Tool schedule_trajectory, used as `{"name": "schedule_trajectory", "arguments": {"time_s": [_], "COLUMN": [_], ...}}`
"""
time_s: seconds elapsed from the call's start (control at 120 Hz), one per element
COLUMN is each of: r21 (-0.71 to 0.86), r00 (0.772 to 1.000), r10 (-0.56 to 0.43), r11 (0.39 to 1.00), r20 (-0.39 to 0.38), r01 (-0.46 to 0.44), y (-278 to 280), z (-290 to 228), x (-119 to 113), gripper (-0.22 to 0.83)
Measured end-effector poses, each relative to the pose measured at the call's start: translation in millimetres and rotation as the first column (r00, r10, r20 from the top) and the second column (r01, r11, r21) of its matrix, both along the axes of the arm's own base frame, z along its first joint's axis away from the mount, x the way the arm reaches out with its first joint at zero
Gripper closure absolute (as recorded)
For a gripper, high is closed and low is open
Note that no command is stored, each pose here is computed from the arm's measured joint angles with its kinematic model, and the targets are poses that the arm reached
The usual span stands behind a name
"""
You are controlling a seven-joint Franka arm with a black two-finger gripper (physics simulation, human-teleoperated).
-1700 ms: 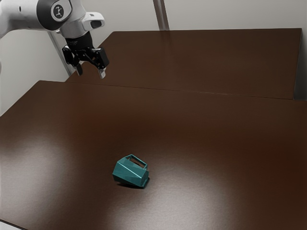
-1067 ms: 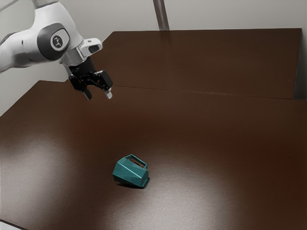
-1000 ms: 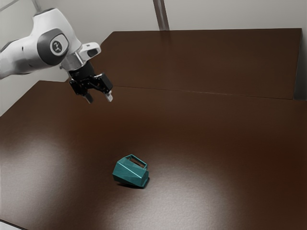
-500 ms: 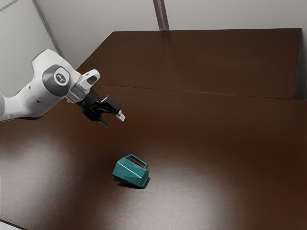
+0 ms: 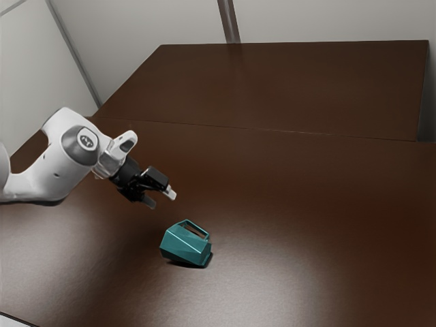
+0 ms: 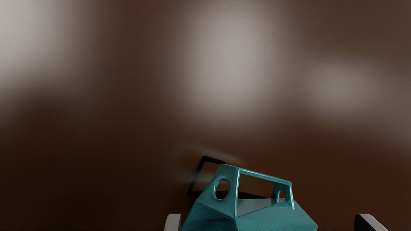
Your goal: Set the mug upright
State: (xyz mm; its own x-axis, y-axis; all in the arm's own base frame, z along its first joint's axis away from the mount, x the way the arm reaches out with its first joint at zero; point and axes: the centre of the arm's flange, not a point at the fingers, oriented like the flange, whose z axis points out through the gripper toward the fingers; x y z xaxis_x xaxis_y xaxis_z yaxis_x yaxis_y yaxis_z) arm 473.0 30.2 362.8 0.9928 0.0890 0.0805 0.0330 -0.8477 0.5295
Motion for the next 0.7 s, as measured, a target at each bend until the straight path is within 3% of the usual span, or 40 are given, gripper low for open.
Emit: {"name": "schedule_trajectory", "arguments": {"time_s": [0.45,0.7], "r21": [-0.166,-0.204], "r00": [0.993,0.997], "r10": [0.108,0.08], "r11": [0.98,0.976], "r20": [-0.042,-0.021], "r01": [-0.113,-0.083], "y": [14,8], "z": [-53,-68], "x": [-27,-30], "gripper": [0.02,0.02]}}
